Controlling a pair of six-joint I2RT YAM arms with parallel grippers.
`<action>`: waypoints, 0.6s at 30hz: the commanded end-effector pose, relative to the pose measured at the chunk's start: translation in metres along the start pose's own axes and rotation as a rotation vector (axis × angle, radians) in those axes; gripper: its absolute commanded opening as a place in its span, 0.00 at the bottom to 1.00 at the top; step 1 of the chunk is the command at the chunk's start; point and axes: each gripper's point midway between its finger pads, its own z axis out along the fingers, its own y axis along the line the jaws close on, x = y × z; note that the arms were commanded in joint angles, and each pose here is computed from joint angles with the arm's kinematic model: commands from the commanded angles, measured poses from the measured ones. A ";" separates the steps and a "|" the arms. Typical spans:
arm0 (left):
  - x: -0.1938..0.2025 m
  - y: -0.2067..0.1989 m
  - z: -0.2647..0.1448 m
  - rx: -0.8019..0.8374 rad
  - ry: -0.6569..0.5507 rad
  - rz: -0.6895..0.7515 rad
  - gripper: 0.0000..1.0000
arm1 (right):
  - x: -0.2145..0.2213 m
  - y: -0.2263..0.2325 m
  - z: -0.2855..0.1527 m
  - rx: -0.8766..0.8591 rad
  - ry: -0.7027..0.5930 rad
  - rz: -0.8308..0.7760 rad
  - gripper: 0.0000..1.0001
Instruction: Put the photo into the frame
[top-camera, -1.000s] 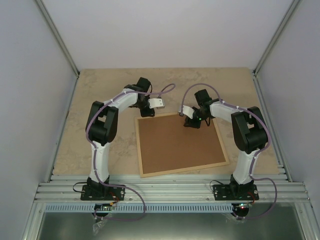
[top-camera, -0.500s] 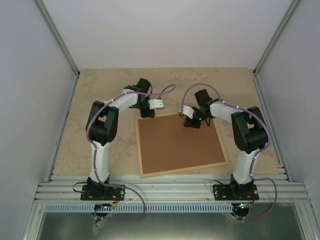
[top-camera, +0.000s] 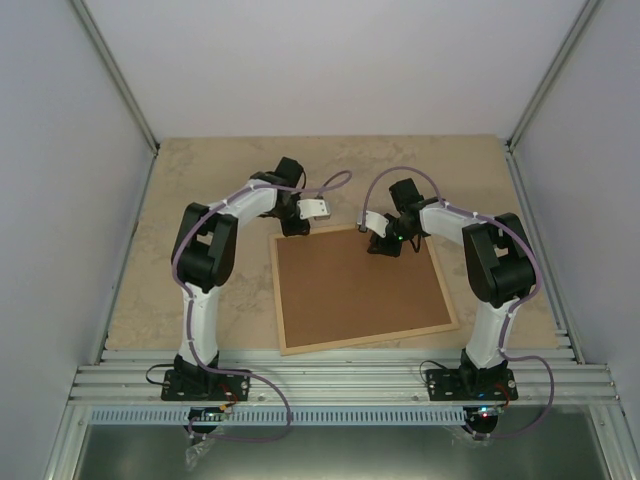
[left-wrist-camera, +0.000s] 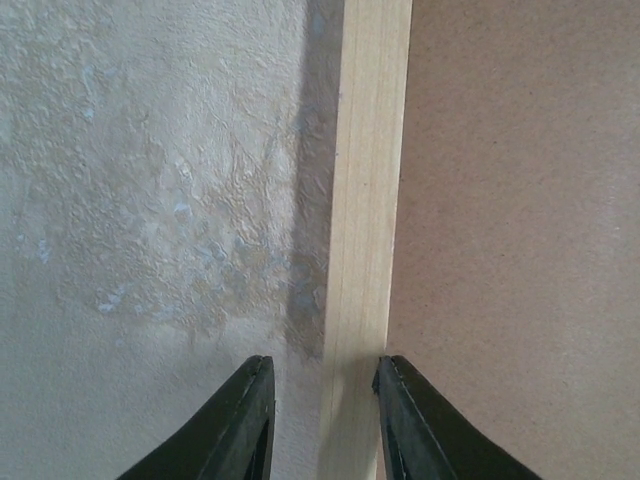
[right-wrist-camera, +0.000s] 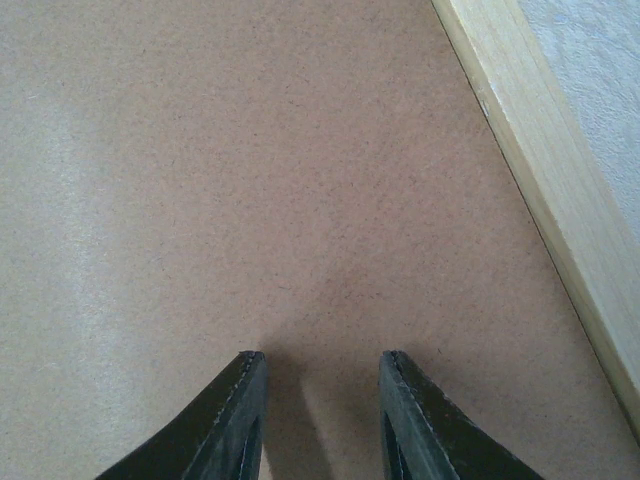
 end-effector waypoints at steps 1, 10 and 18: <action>0.040 -0.005 0.037 -0.030 0.152 0.057 0.32 | 0.029 -0.007 0.016 0.019 0.095 0.015 0.33; 0.059 -0.018 0.053 0.040 0.222 0.070 0.30 | 0.029 -0.007 0.016 0.021 0.096 0.009 0.33; 0.070 -0.044 0.063 0.158 0.268 0.157 0.26 | 0.029 -0.007 0.014 0.021 0.095 0.006 0.33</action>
